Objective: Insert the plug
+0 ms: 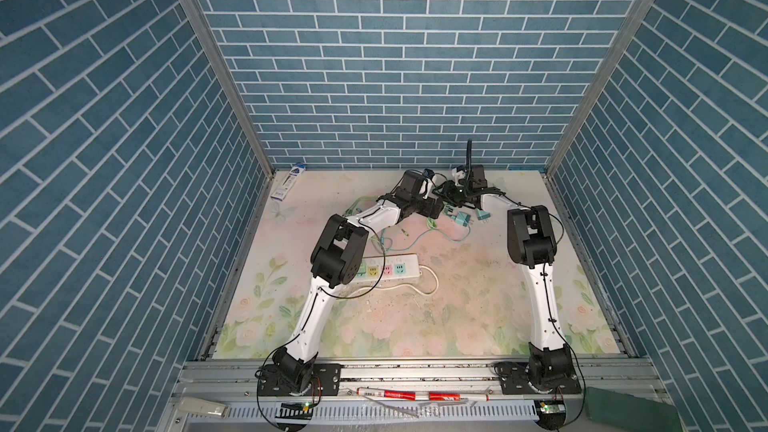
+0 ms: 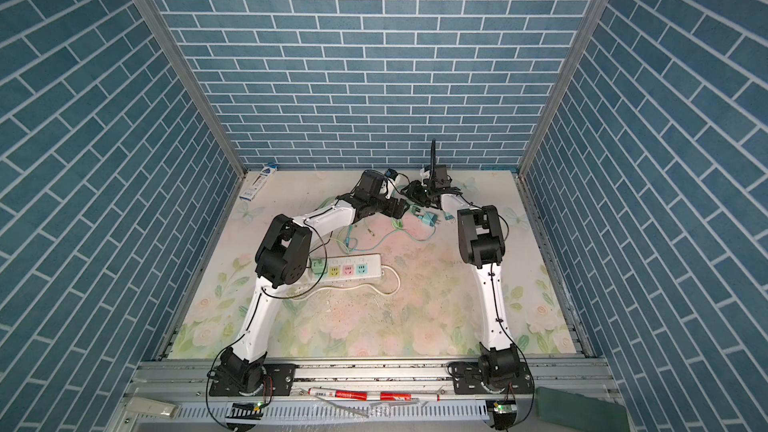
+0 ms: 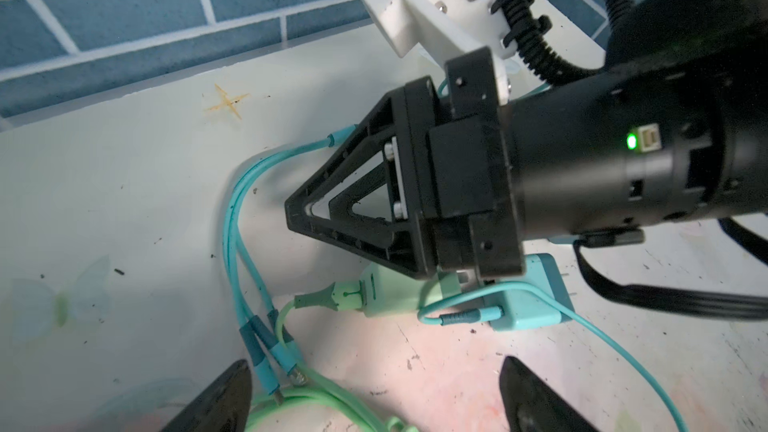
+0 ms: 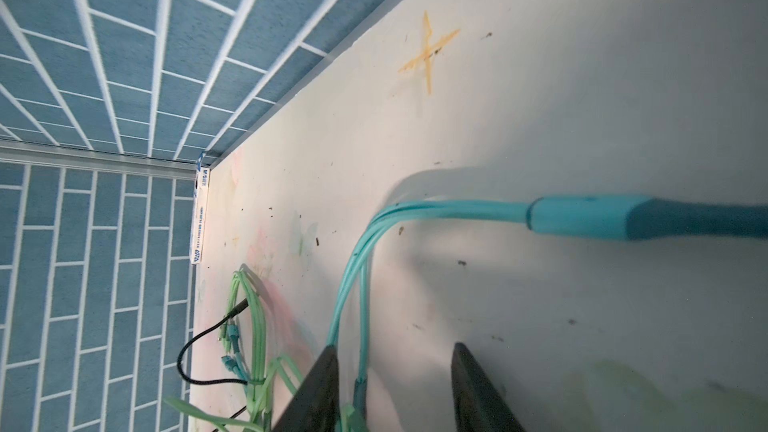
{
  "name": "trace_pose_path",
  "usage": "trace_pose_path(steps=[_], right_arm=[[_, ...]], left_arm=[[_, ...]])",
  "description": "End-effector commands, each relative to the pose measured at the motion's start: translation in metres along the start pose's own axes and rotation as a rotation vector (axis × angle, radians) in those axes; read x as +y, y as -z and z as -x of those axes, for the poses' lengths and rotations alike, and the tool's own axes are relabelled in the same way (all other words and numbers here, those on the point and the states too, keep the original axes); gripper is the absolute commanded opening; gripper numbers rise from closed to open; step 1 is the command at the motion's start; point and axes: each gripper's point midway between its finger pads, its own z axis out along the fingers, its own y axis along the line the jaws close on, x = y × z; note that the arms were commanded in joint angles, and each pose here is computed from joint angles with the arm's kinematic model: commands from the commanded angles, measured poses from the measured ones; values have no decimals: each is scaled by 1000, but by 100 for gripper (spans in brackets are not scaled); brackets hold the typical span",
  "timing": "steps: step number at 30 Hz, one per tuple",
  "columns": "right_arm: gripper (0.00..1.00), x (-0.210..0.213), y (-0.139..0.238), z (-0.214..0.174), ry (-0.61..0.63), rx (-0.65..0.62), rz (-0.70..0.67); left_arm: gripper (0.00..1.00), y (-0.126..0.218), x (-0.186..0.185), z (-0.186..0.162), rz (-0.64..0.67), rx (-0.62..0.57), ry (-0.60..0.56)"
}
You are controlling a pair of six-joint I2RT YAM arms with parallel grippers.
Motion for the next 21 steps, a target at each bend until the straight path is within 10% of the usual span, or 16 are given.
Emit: trace_pose_path(steps=[1, 21], right_arm=[[45, 27, 19, -4, -72, 32, 44], [45, -3, 59, -24, -164, 0, -66]], left_arm=[[92, -8, 0, -16, -26, 55, -8], [85, 5, 8, -10, 53, 41, 272]])
